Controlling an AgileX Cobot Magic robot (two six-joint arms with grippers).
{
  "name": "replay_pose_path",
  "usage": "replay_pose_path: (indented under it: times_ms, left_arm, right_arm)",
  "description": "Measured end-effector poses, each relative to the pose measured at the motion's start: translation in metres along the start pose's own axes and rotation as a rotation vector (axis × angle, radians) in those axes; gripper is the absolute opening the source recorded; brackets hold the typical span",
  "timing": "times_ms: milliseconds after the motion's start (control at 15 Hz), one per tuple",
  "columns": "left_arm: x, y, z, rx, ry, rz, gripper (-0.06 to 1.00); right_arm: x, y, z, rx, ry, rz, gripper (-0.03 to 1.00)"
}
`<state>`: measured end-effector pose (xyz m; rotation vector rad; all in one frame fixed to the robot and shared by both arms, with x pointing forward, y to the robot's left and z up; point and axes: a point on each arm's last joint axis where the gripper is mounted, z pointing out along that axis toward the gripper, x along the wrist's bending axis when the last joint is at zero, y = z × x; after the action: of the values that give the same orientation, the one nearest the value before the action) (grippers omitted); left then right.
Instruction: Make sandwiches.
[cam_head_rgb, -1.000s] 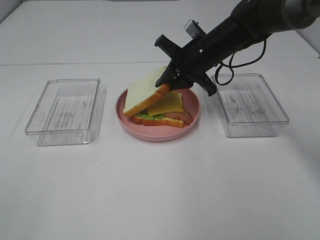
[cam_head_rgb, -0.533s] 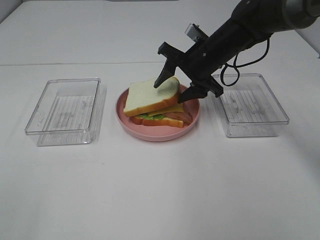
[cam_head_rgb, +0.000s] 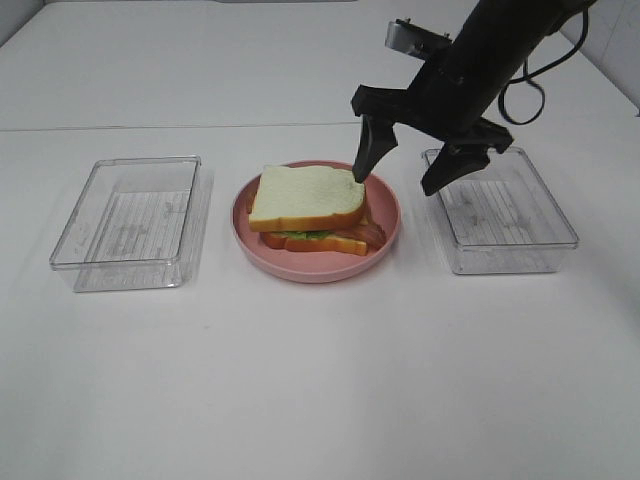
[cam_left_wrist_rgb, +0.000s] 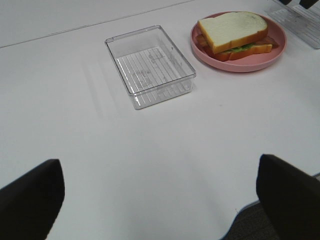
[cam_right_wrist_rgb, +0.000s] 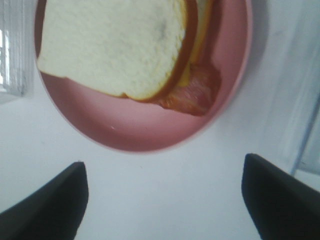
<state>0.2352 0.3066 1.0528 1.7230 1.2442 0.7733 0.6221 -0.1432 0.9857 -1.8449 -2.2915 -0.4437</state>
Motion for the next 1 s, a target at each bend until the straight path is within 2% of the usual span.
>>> replay_pose_path:
  times_ms: [67, 200, 400, 533, 600, 667, 1000]
  left_arm:
    - [0.0, 0.0, 0.0, 0.0, 0.0, 0.0, 0.99]
    - [0.0, 0.0, 0.0, 0.0, 0.0, 0.0, 0.99]
    - [0.0, 0.0, 0.0, 0.0, 0.0, 0.0, 0.99]
    - [0.0, 0.0, 0.0, 0.0, 0.0, 0.0, 0.99]
    - [0.0, 0.0, 0.0, 0.0, 0.0, 0.0, 0.99]
    - [0.0, 0.0, 0.0, 0.0, 0.0, 0.0, 0.99]
    - [0.0, 0.0, 0.0, 0.0, 0.0, 0.0, 0.99]
  right_arm:
    - [0.002, -0.012, -0.028, 0.027, -0.057, -0.052, 0.78]
    - [0.008, -0.023, -0.056, 0.023, -0.069, -0.076, 0.78]
    - [0.019, -0.052, -0.105, -0.047, -0.074, -0.101, 0.78]
    - [0.019, -0.074, -0.121, -0.071, -0.087, -0.098, 0.78]
    - [0.019, -0.092, -0.13, -0.081, -0.1, -0.1, 0.78]
    - [0.013, -0.136, -0.138, -0.08, -0.131, -0.096, 0.78]
    - [-0.001, -0.231, -0.138, -0.099, -0.139, -0.099, 0.78]
